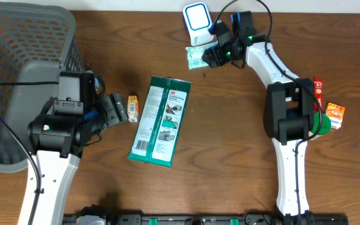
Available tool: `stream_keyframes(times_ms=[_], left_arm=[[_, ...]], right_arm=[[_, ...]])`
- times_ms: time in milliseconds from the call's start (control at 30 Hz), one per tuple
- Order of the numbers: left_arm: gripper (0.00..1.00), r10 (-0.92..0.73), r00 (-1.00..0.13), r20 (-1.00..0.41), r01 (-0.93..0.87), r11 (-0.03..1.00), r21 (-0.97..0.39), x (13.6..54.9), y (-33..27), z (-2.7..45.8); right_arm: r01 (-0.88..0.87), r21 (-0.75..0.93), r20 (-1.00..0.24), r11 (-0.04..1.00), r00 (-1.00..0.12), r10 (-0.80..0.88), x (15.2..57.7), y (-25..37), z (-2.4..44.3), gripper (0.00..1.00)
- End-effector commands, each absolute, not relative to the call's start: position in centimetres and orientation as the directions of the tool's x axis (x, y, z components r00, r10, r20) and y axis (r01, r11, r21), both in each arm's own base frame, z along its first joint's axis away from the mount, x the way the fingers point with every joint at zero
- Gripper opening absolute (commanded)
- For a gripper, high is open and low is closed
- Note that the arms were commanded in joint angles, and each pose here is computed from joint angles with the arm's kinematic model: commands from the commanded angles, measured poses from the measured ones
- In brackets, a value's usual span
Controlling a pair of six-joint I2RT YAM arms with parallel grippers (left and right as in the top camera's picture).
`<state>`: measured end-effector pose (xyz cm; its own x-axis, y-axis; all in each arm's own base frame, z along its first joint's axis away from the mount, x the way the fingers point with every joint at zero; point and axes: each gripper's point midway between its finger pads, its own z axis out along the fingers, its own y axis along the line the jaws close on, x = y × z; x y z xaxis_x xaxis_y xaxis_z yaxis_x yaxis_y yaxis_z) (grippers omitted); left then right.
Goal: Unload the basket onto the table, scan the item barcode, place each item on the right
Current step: 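Carry the wipes pack right and release it at the table's right edge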
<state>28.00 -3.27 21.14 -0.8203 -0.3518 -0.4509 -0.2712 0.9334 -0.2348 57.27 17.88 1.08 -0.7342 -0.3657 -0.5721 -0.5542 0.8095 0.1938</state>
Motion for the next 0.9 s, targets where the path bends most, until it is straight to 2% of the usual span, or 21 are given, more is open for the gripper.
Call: stream_keyframes(times_ms=[0,33,67,100,200,300,400,500,633,700,867], left_arm=[[0.86,-0.347,-0.814,-0.466,-0.269,0.936,-0.227,28.1,-3.0,21.6],[0.86,-0.347,-0.814,-0.466,-0.269,0.936,-0.227,28.1,-3.0,21.6],[0.86,-0.347,-0.814,-0.466,-0.269,0.936,-0.227,28.1,-3.0,21.6],[0.86,-0.347,-0.814,-0.466,-0.269,0.936,-0.227,28.1,-3.0,21.6],[0.86,-0.347,-0.814,-0.466,-0.269,0.936,-0.227,28.1,-3.0,21.6],[0.86,-0.347,-0.814,-0.466,-0.269,0.936,-0.227,28.1,-3.0,21.6],[0.86,-0.347,-0.814,-0.466,-0.269,0.936,-0.227,28.1,-3.0,21.6],[0.86,-0.347,-0.814,-0.466,-0.269,0.936,-0.227,28.1,-3.0,21.6],[0.86,-0.347,-0.814,-0.466,-0.269,0.936,-0.227,28.1,-3.0,21.6],[0.86,-0.347,-0.814,-0.466,-0.269,0.936,-0.227,28.1,-3.0,21.6],[0.86,-0.347,-0.814,-0.466,-0.269,0.936,-0.227,28.1,-3.0,21.6]], right_arm=[[-0.516,0.179,-0.508,0.838,-0.778,-0.370,55.8,17.0,-0.1,0.50],[-0.515,0.184,-0.501,0.837,-0.782,-0.371,55.6,17.0,-0.1,0.13],[-0.516,0.191,-0.500,0.835,-0.783,-0.370,55.5,17.1,0.3,0.05],[-0.522,0.209,-0.505,0.827,-0.782,-0.366,55.3,17.3,1.1,0.02],[-0.552,0.250,-0.547,0.796,-0.758,-0.354,54.8,18.2,5.0,0.01],[-0.619,0.204,-0.645,0.758,-0.668,-0.372,54.4,19.5,11.9,0.01],[-0.696,0.039,-0.716,0.717,-0.520,-0.466,53.9,21.0,17.1,0.01],[-0.679,-0.167,-0.732,0.715,-0.400,-0.551,54.6,22.0,20.1,0.01],[-0.520,-0.358,-0.752,0.776,-0.332,-0.569,57.4,22.7,22.2,0.01],[-0.379,-0.458,-0.753,0.804,-0.314,-0.578,59.1,22.7,22.8,0.01],[-0.089,-0.665,-0.694,0.742,-0.293,-0.658,61.8,22.3,22.0,0.01]])
